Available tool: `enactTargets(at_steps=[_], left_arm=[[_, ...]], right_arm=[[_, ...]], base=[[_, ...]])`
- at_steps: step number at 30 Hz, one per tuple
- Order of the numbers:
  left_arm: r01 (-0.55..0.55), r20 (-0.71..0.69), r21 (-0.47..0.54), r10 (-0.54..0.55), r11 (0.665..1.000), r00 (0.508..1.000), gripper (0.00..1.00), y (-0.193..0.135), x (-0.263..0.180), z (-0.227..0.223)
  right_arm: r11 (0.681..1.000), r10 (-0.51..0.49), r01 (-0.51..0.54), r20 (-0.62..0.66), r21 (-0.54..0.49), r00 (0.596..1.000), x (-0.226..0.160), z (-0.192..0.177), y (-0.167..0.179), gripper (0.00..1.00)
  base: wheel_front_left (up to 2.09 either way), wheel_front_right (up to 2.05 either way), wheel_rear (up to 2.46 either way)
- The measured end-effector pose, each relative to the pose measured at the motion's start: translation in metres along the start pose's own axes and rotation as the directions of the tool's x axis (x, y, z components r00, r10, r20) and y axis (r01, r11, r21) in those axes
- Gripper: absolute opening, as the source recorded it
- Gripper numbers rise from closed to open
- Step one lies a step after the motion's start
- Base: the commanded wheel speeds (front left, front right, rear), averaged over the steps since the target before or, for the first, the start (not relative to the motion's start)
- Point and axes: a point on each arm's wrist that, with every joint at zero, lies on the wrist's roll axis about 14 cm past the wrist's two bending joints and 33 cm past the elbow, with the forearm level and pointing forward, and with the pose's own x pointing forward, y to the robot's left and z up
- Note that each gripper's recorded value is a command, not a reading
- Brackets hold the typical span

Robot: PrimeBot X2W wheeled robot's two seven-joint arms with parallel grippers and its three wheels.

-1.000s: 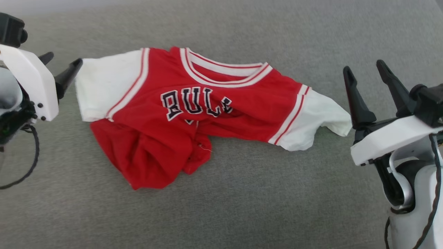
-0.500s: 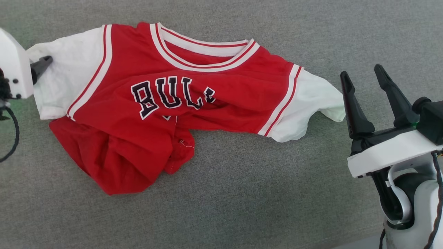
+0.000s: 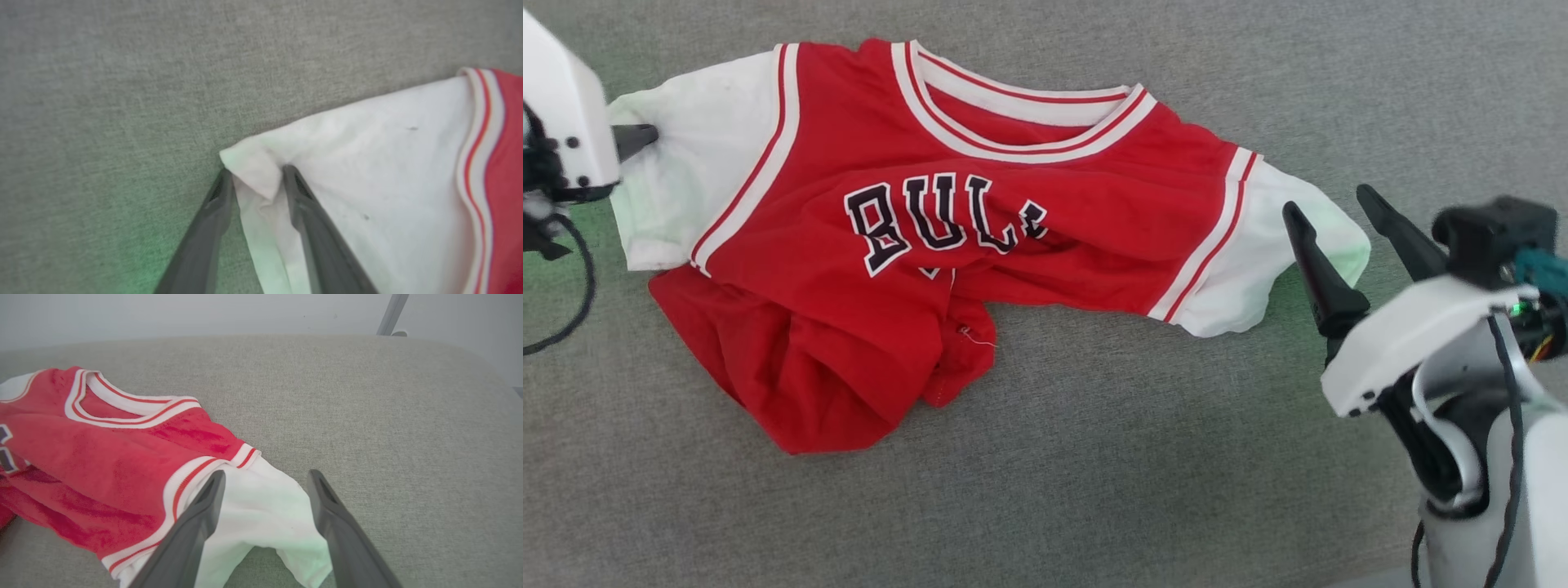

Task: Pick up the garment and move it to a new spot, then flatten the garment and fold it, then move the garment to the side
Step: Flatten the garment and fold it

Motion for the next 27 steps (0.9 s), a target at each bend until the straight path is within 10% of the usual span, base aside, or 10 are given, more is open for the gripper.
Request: enactTargets(at_steps=[9, 22, 24, 27], left_arm=[[0.036, 0.030, 0.037, -0.037, 0.999, 0.999, 0.00, -0.007, 0.002, 0.002], [0.047, 0.058, 0.002, -0.047, 0.999, 0.997, 0.00, 0.001, -0.002, 0.001], [0.054, 0.061, -0.009, -0.053, 0.998, 0.997, 0.00, 0.001, -0.002, 0.001], [0.059, 0.068, -0.014, -0.057, 0.998, 0.996, 0.00, 0.001, -0.002, 0.002]], right_arm=[[0.999, 0.006, -0.018, -0.296, -0.036, 0.955, 0.026, -0.038, -0.016, 1.00], [0.989, 0.148, -0.133, -0.639, 0.072, 0.754, 0.019, -0.080, -0.003, 1.00], [0.987, 0.146, -0.153, -0.668, 0.048, 0.729, 0.016, -0.083, -0.001, 0.00], [0.984, 0.159, -0.170, -0.671, 0.051, 0.724, 0.016, -0.085, 0.002, 0.00]], base=[[0.00, 0.00, 0.00], [0.00, 0.00, 0.00], [0.00, 0.00, 0.00], [0.00, 0.00, 0.00]])
